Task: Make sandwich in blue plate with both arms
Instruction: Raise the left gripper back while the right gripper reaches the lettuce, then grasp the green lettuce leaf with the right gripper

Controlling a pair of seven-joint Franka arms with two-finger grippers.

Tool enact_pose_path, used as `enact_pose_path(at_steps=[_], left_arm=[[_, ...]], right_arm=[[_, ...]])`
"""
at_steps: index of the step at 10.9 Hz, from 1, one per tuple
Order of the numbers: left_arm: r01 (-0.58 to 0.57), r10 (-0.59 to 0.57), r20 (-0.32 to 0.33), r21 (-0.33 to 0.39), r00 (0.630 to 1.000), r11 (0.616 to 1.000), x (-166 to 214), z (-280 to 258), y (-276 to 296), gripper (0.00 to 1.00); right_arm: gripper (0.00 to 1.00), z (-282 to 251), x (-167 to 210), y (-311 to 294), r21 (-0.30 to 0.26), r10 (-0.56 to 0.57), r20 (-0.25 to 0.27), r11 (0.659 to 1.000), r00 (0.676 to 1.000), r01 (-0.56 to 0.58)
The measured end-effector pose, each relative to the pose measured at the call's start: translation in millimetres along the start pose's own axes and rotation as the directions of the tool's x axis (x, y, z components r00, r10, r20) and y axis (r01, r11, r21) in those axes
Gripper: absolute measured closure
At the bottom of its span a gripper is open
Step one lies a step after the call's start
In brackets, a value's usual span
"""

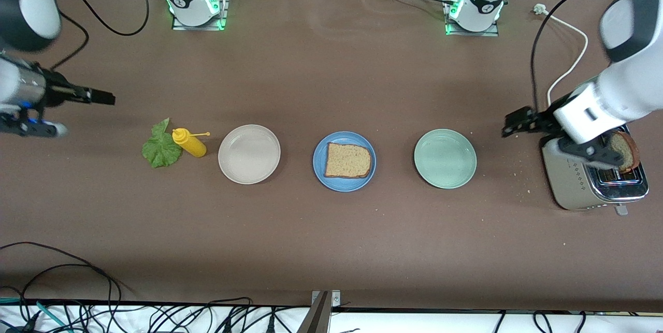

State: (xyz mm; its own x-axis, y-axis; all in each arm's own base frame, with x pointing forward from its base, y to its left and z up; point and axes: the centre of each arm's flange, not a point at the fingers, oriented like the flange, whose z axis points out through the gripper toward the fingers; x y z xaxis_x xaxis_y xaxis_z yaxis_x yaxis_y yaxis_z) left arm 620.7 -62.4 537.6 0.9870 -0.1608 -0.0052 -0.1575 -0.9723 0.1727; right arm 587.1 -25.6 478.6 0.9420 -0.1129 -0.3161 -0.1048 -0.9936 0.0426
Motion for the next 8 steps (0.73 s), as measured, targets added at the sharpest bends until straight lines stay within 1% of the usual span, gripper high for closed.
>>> enact_pose_path(at_steps=[1,2,3,5,6,8], left_arm=[[0.012,-0.012,0.019,0.017,1.0,1.0,-14.2,-17.1,-10.7,0.0],[0.009,-0.012,0.04,0.068,0.999,0.998,-27.7,-32.4,-17.1,0.0],[0.002,-0.008,0.059,0.109,0.998,0.994,-41.0,-47.3,-16.6,0.0],[0.002,-0.012,0.071,0.132,0.997,0.991,-67.7,-78.2,-13.7,0.0],[0.012,-0.021,0.064,0.143,0.998,0.99,-81.6,-95.2,-16.7,0.0],[0.033,-0.041,0.043,0.165,0.998,0.986,-106.5,-124.1,-23.3,0.0]], right_arm=[[0.0,32.0,23.3,-0.1,-0.007,-0.013,0.034,1.0,0.999,0.014],[0.0,66.7,44.2,0.6,-0.012,-0.037,0.073,0.999,0.997,0.038],[0.0,97.7,60.7,2.5,-0.012,-0.072,0.095,0.997,0.993,0.073],[0.0,141.8,77.8,9.5,-0.004,-0.16,0.083,0.987,0.984,0.161],[0.0,160.5,80.9,12.5,-0.005,-0.19,0.055,0.982,0.98,0.191],[0.0,204.8,80.4,24.9,-0.007,-0.284,0.004,0.959,0.959,0.284]])
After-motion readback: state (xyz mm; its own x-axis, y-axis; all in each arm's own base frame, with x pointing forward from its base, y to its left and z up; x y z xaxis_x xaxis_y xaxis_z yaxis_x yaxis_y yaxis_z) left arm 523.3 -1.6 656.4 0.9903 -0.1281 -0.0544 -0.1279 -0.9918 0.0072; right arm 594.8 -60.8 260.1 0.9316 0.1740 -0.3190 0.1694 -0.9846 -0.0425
